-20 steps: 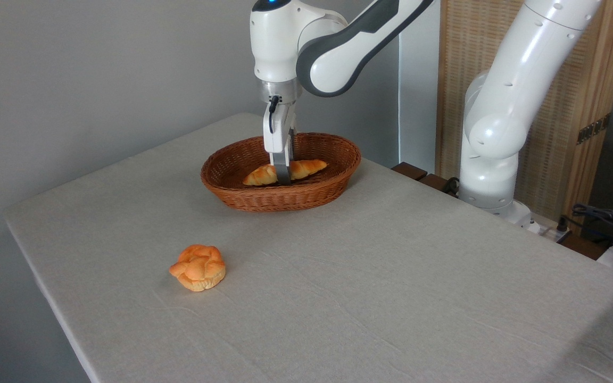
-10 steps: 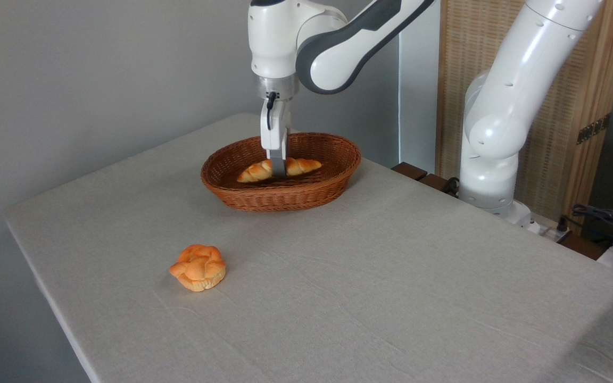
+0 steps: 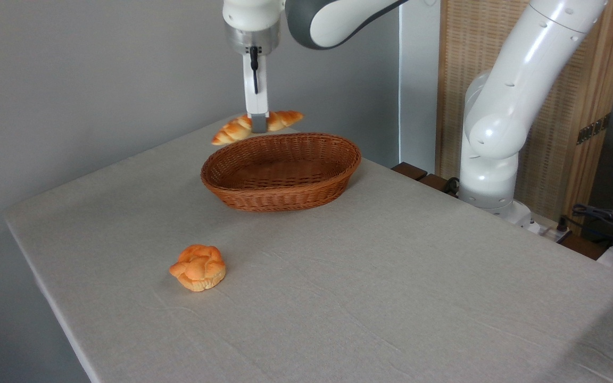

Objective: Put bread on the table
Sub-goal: 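Lift the braided roll out of the basket and carry it beside the orange bun, then lower the braided roll onto the table and open the gripper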

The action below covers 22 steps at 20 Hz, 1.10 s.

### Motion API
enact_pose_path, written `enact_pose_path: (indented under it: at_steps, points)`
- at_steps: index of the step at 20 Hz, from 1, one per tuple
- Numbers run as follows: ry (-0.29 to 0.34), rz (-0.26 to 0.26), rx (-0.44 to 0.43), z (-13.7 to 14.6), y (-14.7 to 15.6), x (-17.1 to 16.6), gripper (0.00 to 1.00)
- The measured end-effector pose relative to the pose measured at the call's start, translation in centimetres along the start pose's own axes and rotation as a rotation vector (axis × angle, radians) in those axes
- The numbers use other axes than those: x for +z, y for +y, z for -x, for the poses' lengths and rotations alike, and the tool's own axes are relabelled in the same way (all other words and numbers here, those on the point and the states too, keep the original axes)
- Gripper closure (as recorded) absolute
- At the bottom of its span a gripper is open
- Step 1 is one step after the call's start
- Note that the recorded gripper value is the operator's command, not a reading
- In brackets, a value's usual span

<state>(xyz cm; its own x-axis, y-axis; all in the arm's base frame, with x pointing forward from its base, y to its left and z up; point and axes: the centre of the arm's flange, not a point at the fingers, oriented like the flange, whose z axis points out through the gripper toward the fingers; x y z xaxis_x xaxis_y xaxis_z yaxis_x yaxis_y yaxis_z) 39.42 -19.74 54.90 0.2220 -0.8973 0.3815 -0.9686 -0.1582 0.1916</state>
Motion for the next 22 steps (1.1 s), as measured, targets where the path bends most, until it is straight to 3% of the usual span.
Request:
enact_pose_path:
  at_steps: [3,7,8,9,10,11,17,22]
  points:
    - [0.031,-0.068,-0.055,4.3,-4.1,-3.6,0.69]
    - [-0.054,-0.153,-0.036,15.5,-9.9,-6.3,0.67]
    - [-0.071,-0.160,-0.029,18.1,-11.0,-6.5,0.60]
    - [-0.077,-0.173,-0.023,20.0,-12.0,-6.5,0.44]
    - [-0.084,-0.186,-0.020,21.2,-12.7,-6.1,0.10]
    - [-0.095,-0.194,-0.021,21.8,-13.3,-5.4,0.00]
    - [-0.219,-0.161,-0.033,20.9,-15.9,0.5,0.00]
    - [-0.253,-0.159,-0.046,21.3,-16.7,1.7,0.00]
